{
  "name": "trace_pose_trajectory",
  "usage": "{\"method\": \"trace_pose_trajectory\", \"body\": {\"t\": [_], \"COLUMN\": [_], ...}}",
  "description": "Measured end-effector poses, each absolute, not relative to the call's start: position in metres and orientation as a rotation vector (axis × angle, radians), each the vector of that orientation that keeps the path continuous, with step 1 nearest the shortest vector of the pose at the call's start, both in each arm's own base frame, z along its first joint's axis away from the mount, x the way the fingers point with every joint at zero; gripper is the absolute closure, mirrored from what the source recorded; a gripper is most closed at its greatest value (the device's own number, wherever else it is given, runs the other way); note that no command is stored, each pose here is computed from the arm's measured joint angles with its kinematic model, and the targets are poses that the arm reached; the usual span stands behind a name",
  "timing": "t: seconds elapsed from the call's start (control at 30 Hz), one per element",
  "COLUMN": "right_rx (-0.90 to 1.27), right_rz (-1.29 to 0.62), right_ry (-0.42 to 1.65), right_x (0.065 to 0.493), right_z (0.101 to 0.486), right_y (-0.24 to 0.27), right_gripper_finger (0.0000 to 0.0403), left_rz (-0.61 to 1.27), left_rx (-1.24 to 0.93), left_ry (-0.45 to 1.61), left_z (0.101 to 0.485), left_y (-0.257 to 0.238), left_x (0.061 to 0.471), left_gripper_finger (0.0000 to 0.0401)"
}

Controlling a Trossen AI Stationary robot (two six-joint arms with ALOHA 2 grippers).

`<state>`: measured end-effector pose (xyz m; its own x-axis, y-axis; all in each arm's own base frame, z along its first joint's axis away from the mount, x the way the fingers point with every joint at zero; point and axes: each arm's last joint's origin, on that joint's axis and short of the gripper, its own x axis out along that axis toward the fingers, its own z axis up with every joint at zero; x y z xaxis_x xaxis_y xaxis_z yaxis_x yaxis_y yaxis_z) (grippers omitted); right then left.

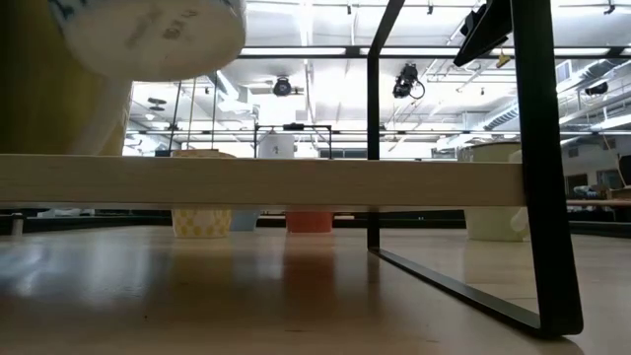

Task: Place coffee mugs
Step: Put the blue patterned mug on the shelf

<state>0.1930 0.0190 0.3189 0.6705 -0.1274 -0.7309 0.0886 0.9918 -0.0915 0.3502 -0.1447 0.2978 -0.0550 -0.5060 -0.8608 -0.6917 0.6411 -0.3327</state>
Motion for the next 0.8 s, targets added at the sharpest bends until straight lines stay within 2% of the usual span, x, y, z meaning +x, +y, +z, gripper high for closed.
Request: {"method": "trace_pose_trajectory", "body": {"t": [0.8], "right_rx": [-0.072], "right_rz": [-0.111], "right_ry": [0.82], "right_x": [0.194], "right_z": [0.32], "right_y": [0.019], "right_gripper_finger": [0.025], "left_rz": [0.295], "left_rx": [-0.993], "left_ry": [1.788], "left_z": [0.282], "left_y": [-0.148], "left_x": [0.353], "left_gripper_finger": [0.0378]}}
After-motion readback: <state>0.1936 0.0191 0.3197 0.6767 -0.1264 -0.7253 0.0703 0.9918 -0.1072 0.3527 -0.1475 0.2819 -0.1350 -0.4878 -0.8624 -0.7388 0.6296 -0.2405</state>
